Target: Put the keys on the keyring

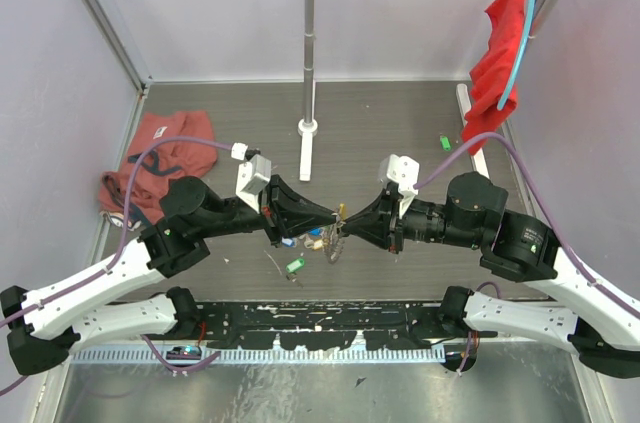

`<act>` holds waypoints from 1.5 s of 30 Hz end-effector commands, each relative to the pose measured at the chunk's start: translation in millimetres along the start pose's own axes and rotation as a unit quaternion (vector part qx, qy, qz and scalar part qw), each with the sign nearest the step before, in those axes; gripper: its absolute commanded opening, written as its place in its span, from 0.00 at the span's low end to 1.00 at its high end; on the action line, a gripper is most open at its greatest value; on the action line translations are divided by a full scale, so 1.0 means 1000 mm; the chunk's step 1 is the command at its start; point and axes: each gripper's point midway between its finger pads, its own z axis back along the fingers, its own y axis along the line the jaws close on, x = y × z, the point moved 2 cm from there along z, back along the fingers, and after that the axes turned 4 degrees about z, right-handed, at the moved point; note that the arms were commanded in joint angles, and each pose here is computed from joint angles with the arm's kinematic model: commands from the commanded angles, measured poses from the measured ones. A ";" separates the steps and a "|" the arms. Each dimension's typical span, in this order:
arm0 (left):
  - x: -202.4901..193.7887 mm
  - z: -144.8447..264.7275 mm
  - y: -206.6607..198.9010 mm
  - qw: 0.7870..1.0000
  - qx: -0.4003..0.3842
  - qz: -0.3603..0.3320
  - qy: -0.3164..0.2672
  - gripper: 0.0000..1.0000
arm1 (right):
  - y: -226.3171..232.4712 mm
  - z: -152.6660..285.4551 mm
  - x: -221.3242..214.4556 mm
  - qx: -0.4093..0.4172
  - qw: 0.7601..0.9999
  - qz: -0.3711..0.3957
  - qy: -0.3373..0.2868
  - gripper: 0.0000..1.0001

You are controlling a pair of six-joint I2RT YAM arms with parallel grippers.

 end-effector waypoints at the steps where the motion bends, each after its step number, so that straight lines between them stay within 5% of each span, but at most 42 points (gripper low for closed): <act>1: 0.016 0.000 -0.007 1.000 -0.012 -0.016 -0.016 0.00 | -0.003 0.010 0.030 -0.016 0.998 0.012 -0.052 0.01; 13: 0.015 0.001 -0.005 1.000 -0.003 -0.018 -0.015 0.00 | -0.012 0.019 0.027 -0.052 0.997 0.007 -0.052 0.14; 18: 0.013 0.001 -0.001 1.000 0.008 -0.017 -0.012 0.00 | -0.012 0.019 0.026 -0.052 0.997 0.010 -0.049 0.36; 27: -0.003 -0.001 0.025 0.997 0.074 -0.015 0.023 0.00 | -0.025 0.042 0.032 -0.113 0.991 0.012 -0.077 0.53; 37: -0.054 -0.015 0.071 0.984 0.151 0.003 0.095 0.00 | -0.052 0.068 0.028 -0.220 0.966 -0.030 -0.130 0.96; 45: -0.094 -0.029 0.108 0.970 0.188 0.012 0.153 0.00 | -0.069 0.075 0.029 -0.287 0.940 -0.113 -0.143 1.00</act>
